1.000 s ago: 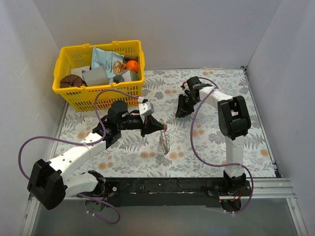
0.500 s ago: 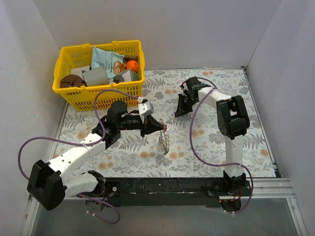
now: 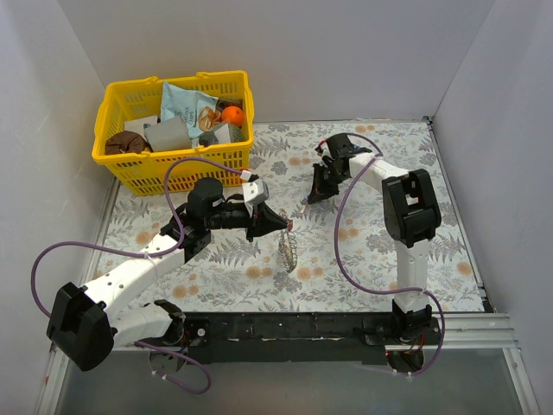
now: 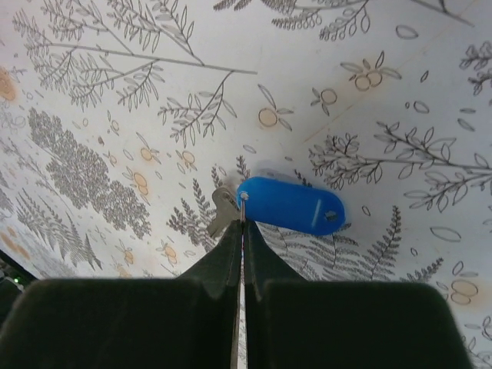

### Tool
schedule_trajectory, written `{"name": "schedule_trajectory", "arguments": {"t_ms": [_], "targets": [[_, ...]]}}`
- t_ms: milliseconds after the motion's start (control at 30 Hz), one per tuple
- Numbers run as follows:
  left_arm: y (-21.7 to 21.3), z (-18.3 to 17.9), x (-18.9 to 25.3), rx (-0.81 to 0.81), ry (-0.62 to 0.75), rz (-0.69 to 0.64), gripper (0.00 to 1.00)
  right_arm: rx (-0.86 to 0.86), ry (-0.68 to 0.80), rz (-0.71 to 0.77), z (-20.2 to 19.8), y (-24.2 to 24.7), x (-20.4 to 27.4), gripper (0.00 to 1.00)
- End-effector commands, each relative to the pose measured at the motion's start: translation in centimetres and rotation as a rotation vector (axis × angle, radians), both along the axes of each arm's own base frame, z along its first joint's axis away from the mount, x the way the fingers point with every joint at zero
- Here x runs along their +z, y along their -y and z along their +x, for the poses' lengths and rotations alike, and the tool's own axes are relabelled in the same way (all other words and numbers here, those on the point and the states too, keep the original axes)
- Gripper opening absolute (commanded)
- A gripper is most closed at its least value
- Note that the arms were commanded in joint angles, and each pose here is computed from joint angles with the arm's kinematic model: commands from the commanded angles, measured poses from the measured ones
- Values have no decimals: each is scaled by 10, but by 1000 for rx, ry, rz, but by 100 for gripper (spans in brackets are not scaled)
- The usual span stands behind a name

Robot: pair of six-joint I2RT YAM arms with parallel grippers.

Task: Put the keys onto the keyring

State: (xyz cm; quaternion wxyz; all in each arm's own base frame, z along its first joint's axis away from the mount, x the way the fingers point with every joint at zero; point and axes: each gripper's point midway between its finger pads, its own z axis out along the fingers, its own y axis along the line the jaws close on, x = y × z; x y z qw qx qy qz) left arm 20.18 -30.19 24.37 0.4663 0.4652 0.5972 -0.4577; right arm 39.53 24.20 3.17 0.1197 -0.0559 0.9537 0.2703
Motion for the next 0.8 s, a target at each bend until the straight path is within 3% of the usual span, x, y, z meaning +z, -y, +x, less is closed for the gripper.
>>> {"name": "schedule_trajectory", "arguments": {"t_ms": [0, 300, 533, 767], "targets": [[-1, -4, 22, -11, 66, -43, 0, 81, 52, 21, -15, 2, 29, 1], [-1, -3, 21, -8, 68, -39, 0, 179, 149, 55, -47, 10, 53, 1], [-2, 2, 20, 7, 91, -21, 0, 248, 307, 114, -53, 0, 100, 1], [-3, 5, 15, 15, 101, 13, 0, 439, 453, 200, -75, -5, 132, 1]]}}
